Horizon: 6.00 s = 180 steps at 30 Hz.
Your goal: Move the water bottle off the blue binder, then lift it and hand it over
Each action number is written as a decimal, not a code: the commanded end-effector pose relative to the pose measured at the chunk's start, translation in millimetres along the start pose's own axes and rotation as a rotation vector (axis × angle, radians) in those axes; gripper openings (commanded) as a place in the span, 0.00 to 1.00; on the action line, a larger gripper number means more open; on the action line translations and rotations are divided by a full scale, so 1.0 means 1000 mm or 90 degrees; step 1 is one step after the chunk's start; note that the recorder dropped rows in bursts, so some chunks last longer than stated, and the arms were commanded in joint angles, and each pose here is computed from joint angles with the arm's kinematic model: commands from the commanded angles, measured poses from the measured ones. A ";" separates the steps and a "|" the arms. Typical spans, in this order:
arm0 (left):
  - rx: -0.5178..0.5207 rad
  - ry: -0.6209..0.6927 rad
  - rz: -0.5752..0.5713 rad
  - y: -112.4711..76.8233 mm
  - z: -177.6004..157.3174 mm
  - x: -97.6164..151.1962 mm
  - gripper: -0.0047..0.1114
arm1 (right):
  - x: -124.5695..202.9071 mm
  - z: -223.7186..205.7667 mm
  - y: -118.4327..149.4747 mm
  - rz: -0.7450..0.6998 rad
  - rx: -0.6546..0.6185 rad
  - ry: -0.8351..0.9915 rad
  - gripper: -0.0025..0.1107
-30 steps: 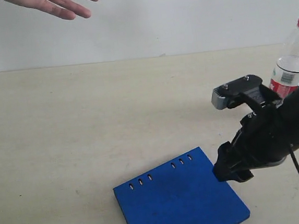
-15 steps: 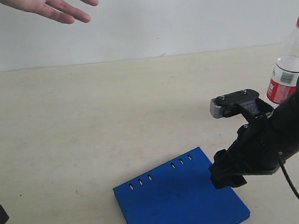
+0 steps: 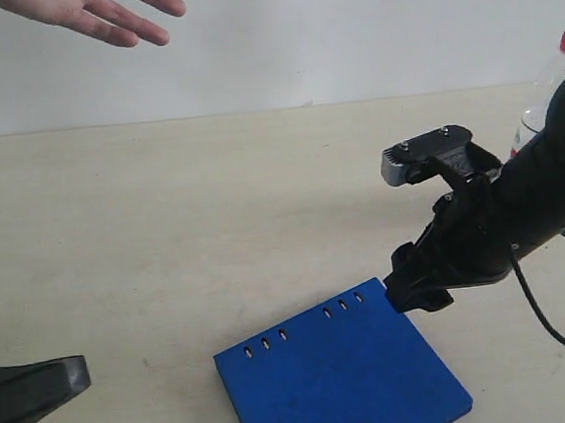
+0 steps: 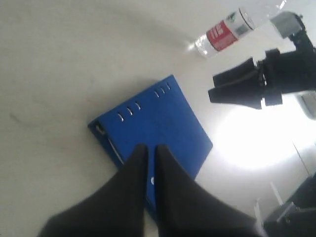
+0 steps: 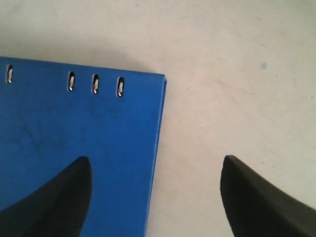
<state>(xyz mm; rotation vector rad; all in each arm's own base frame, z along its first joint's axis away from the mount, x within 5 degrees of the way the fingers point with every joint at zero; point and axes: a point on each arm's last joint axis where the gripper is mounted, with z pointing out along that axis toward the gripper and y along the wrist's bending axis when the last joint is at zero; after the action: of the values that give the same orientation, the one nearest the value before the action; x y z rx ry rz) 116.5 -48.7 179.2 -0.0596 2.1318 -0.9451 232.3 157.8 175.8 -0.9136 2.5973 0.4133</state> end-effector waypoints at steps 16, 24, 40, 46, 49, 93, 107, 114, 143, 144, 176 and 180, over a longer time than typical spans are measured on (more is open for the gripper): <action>0.078 0.309 -0.044 0.051 0.119 -0.003 0.29 | 0.006 0.021 -0.016 0.160 0.012 0.043 0.59; 0.137 0.294 -0.086 0.053 0.147 -0.022 0.63 | 0.012 0.011 -0.038 0.193 -0.199 0.031 0.59; 0.113 0.327 -0.123 0.067 0.155 -0.009 0.57 | 0.017 0.034 -0.021 0.120 -0.548 -0.002 0.59; 0.165 0.319 -0.137 0.059 0.154 -0.011 0.57 | 0.015 0.033 -0.020 0.121 -0.550 -0.015 0.59; 0.203 0.311 -0.137 0.054 0.153 -0.014 0.57 | 0.014 0.033 -0.020 0.121 -0.550 -0.017 0.59; 0.400 0.293 0.184 0.014 0.185 -0.049 0.57 | 0.018 -0.023 -0.011 -0.075 -0.468 -0.006 0.02; 0.367 0.279 0.287 0.010 0.198 -0.053 0.57 | 0.020 -0.014 0.034 -0.156 -0.507 0.079 0.02; 0.434 0.285 0.262 0.006 0.195 -0.049 0.55 | 0.020 -0.014 0.034 -0.160 -0.511 0.072 0.02; 0.195 0.316 0.286 0.019 0.207 -0.048 0.08 | -0.029 -0.071 0.015 -0.255 -0.236 0.025 0.53; 0.156 0.299 0.313 0.017 0.203 -0.057 0.08 | -0.030 -0.084 0.012 -0.250 -0.183 0.045 0.52; -0.208 -0.121 0.302 -0.088 0.050 -0.105 0.08 | 0.009 -0.224 -0.017 -0.034 0.375 -0.061 0.03; -0.200 -0.157 0.290 -0.097 0.048 -0.116 0.08 | 0.016 -0.237 -0.012 -0.030 0.381 -0.089 0.02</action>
<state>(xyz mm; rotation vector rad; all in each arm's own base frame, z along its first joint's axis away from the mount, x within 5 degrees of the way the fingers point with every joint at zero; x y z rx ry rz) 204.1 -107.3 281.6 0.1625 1.9820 -0.2915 180.4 53.4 370.2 -0.7306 2.3842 -0.3008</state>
